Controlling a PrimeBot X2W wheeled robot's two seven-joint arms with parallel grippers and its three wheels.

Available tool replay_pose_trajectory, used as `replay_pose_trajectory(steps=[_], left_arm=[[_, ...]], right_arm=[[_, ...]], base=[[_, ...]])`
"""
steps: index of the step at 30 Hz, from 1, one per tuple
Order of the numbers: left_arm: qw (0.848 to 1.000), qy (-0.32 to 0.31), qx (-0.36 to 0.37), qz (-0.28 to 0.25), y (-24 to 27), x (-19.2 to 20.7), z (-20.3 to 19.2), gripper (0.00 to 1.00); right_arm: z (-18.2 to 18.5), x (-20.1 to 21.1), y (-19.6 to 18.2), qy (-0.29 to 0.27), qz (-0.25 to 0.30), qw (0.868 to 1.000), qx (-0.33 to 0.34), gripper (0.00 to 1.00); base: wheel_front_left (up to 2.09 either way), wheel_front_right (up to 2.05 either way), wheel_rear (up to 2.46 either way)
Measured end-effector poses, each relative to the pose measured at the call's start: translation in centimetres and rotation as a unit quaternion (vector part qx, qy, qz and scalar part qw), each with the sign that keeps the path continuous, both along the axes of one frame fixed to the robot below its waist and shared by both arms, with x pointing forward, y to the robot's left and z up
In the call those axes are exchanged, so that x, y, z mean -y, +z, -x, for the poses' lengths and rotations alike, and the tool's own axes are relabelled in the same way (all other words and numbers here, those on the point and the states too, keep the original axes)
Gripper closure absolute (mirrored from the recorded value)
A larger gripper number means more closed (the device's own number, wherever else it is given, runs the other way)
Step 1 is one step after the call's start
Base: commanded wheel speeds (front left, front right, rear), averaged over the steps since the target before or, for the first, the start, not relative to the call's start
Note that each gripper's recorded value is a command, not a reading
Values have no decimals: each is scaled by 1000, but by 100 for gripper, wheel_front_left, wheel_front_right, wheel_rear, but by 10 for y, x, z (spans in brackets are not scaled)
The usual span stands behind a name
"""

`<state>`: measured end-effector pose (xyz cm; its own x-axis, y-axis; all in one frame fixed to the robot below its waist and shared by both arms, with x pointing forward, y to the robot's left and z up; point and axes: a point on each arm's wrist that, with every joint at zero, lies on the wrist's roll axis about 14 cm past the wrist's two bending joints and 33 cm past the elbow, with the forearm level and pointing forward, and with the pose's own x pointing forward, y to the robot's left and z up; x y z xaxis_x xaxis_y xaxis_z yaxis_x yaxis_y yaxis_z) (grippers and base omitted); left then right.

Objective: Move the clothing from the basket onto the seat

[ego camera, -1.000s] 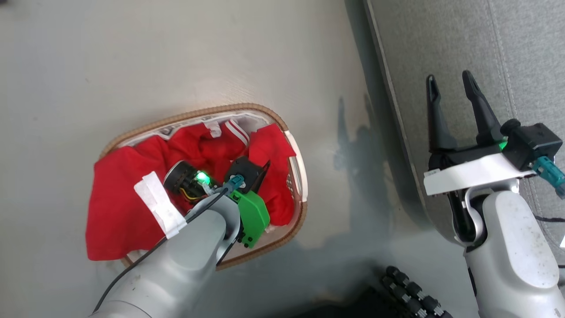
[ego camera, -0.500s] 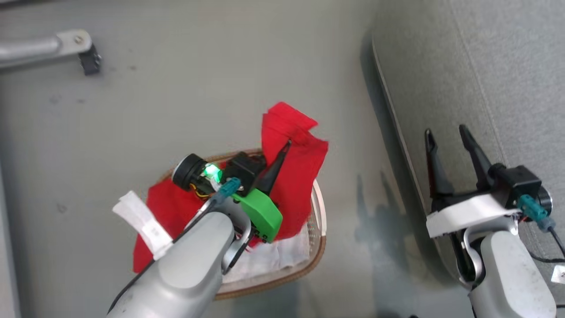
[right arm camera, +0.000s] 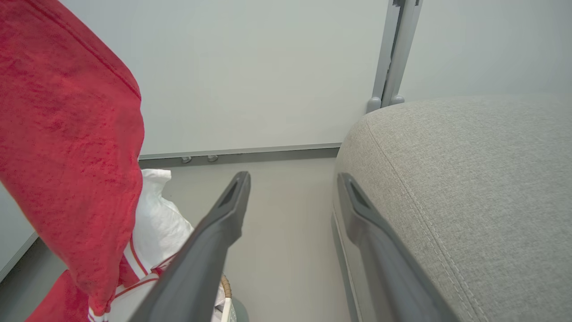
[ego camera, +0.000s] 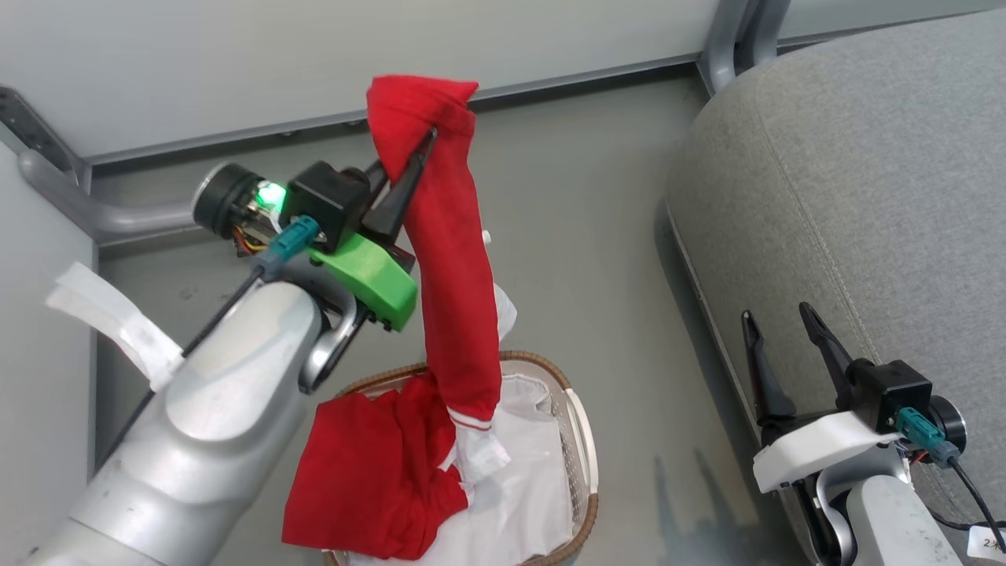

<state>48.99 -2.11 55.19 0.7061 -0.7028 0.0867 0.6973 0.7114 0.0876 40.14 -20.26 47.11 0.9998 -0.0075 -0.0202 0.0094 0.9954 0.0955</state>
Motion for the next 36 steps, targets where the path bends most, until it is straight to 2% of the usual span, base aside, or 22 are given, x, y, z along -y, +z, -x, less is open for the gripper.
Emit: replay_pose_trajectory(steps=[7, 19, 29, 36], left_arm=[[995, 14, 97, -27, 83, -19, -13, 100], [985, 28, 168, -30, 165, -18, -22, 100], [978, 8, 207, -30, 209, 0, -3, 100], [974, -29, 225, -19, 231, 20, 25, 100]], right_arm=[[7, -9, 21, 13, -2, 1000, 28, 0], [6, -35, 46, 54, 3, 996, 64, 0], [5, -96, 65, 143, -14, 986, 89, 0], [-4, -139, 87, 209, -24, 971, 112, 0]], base=[[0, 0, 0], [0, 0, 0], [0, 0, 0], [0, 0, 0]])
